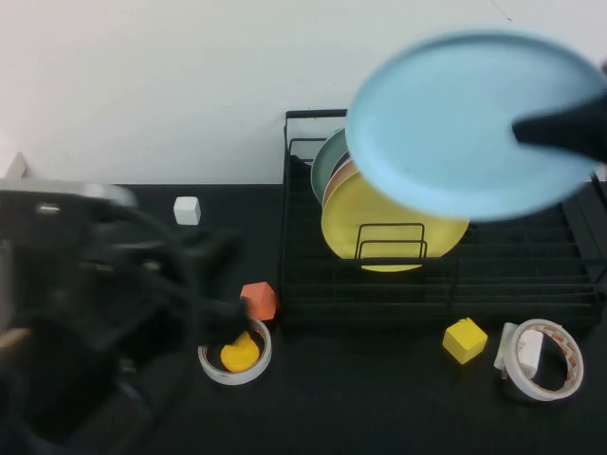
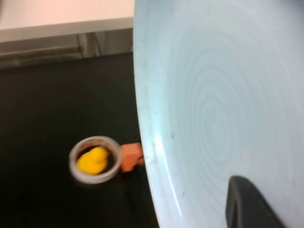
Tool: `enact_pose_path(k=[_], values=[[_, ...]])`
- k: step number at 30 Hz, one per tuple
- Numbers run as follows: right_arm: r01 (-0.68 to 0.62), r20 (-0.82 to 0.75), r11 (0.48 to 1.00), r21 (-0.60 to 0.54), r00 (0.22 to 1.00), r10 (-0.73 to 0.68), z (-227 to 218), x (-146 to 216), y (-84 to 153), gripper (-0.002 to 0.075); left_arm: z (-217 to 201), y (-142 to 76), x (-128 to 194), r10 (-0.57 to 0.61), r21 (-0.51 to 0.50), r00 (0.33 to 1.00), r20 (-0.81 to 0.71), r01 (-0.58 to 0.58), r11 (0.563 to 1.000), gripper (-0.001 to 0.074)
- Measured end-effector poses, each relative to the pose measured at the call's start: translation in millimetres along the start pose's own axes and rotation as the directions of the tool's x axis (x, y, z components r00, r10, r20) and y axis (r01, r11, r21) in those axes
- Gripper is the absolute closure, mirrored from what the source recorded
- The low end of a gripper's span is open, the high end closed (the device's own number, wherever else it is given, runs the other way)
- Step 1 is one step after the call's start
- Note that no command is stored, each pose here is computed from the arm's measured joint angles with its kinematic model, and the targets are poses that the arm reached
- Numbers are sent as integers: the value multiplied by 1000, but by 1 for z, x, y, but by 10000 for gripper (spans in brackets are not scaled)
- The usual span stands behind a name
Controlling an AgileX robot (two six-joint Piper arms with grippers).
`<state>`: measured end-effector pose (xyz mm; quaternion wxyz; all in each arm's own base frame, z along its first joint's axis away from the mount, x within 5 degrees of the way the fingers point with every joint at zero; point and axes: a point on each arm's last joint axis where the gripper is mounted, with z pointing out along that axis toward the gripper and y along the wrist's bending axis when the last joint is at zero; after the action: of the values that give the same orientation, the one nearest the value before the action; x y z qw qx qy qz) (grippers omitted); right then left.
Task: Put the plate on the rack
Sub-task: Place the plate on the rack
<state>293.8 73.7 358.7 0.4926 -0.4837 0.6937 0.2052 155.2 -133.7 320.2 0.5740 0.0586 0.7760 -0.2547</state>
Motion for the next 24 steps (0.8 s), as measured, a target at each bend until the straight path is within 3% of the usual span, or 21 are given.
enact_pose_path(k=[3,7,15,24], values=[[56,9,998,-3,998,-56,9,-9,-23,582,-15,17,-5,31,-131,999,29,-27,991,679],[161,23,985,-57,987,-160,28,-9,-48,582,-34,32,0,9,-185,999,49,0,983,724],[204,13,968,-147,979,-205,84,21,-83,582,-60,33,20,-27,33,999,38,26,999,735],[165,-111,975,-152,977,-183,147,73,-91,582,-63,26,33,-69,154,997,-19,71,985,735]])
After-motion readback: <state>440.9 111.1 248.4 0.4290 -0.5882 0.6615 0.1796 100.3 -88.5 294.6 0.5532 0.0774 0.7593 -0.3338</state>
